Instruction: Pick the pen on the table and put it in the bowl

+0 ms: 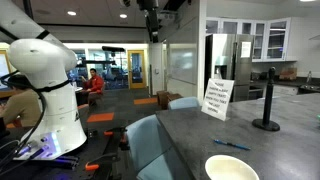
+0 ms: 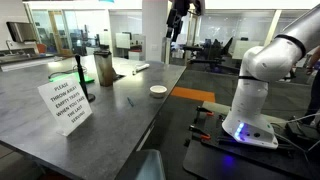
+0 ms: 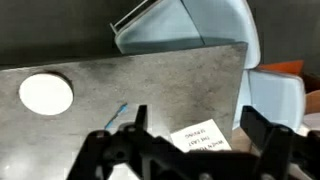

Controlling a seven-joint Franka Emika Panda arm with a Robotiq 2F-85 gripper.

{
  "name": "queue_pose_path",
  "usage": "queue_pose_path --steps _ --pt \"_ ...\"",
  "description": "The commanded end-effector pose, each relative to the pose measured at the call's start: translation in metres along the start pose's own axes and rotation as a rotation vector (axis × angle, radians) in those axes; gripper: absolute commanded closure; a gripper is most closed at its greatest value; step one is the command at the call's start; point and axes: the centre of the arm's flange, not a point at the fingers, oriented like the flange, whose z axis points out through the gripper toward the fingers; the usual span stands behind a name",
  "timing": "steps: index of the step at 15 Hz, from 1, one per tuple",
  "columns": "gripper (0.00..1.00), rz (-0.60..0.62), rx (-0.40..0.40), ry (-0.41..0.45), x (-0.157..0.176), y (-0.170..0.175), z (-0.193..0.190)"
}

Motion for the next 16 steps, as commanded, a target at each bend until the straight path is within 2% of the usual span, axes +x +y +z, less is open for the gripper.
queue_pose_path --steps 1,5,9,12,14,16 --pt "0.00 0.000 0.000 0.000 0.000 0.000 0.000" --pt "0.00 0.000 0.000 0.000 0.000 0.000 0.000" --pt "0.00 0.072 -0.006 0.055 0.031 0.010 0.005" --pt "0.00 0.180 -0.034 0.141 0.061 0.030 0.017" --pt "0.00 0.301 -0.079 0.170 0.082 0.049 0.034" --pt "0.00 0.411 -0.107 0.163 0.103 0.071 0.061"
